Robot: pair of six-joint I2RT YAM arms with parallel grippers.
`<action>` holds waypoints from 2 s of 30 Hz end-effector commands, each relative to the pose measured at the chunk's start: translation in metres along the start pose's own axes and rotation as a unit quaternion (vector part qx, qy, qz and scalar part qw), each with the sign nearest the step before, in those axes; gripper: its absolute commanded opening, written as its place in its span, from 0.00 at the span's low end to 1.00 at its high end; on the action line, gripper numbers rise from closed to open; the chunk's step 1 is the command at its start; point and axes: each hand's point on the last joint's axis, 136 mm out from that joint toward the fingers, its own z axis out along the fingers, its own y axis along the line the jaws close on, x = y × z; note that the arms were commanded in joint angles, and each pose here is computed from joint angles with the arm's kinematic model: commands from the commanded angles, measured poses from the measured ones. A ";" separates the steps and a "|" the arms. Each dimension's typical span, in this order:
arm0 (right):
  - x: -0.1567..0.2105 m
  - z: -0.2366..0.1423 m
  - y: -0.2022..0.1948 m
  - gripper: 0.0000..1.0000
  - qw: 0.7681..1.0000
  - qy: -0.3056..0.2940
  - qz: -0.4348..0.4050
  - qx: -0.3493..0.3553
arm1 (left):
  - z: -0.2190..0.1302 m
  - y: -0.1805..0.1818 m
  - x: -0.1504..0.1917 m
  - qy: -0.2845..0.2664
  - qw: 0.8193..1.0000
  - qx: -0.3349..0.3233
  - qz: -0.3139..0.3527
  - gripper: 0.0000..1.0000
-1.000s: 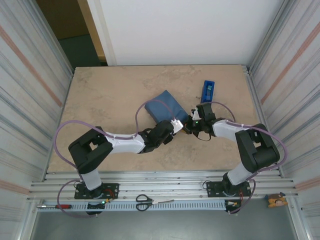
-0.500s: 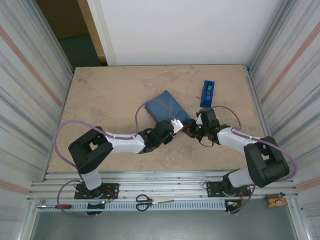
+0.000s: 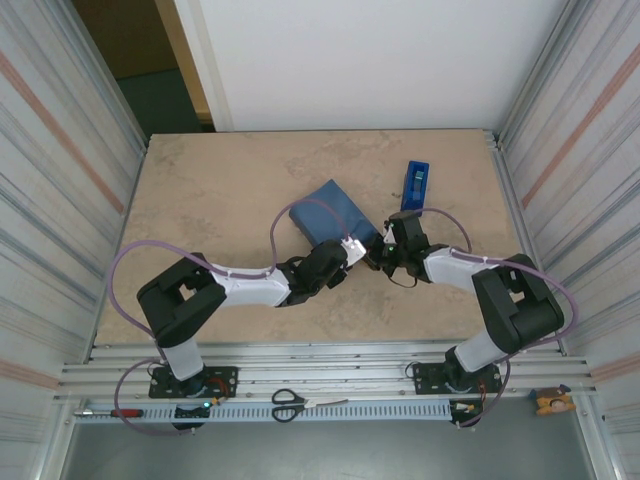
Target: Wrap the gift box in paper
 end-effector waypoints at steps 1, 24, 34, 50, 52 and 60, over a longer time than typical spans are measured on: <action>0.000 -0.017 -0.007 0.03 0.999 -0.026 -0.015 0.018 | -0.007 -0.056 0.121 0.185 0.975 0.118 0.047 0.41; -0.088 -0.022 0.025 0.73 0.990 0.060 -0.125 0.004 | -0.103 0.114 -0.022 -0.064 0.963 0.048 -0.258 0.99; -0.048 0.007 0.039 0.76 0.977 0.157 -0.142 -0.004 | -0.118 0.163 0.069 -0.024 0.832 0.069 -0.549 0.99; -0.002 -0.058 0.009 0.14 0.986 0.048 -0.145 0.061 | -0.087 0.130 0.069 0.028 0.810 0.176 -0.559 0.84; 0.017 -0.043 0.008 0.00 0.989 0.044 -0.134 0.042 | -0.080 0.128 0.068 0.035 0.804 0.187 -0.563 0.80; 0.037 -0.002 0.013 0.00 0.990 -0.007 -0.133 0.049 | -0.056 0.126 0.061 0.051 0.780 0.219 -0.584 0.88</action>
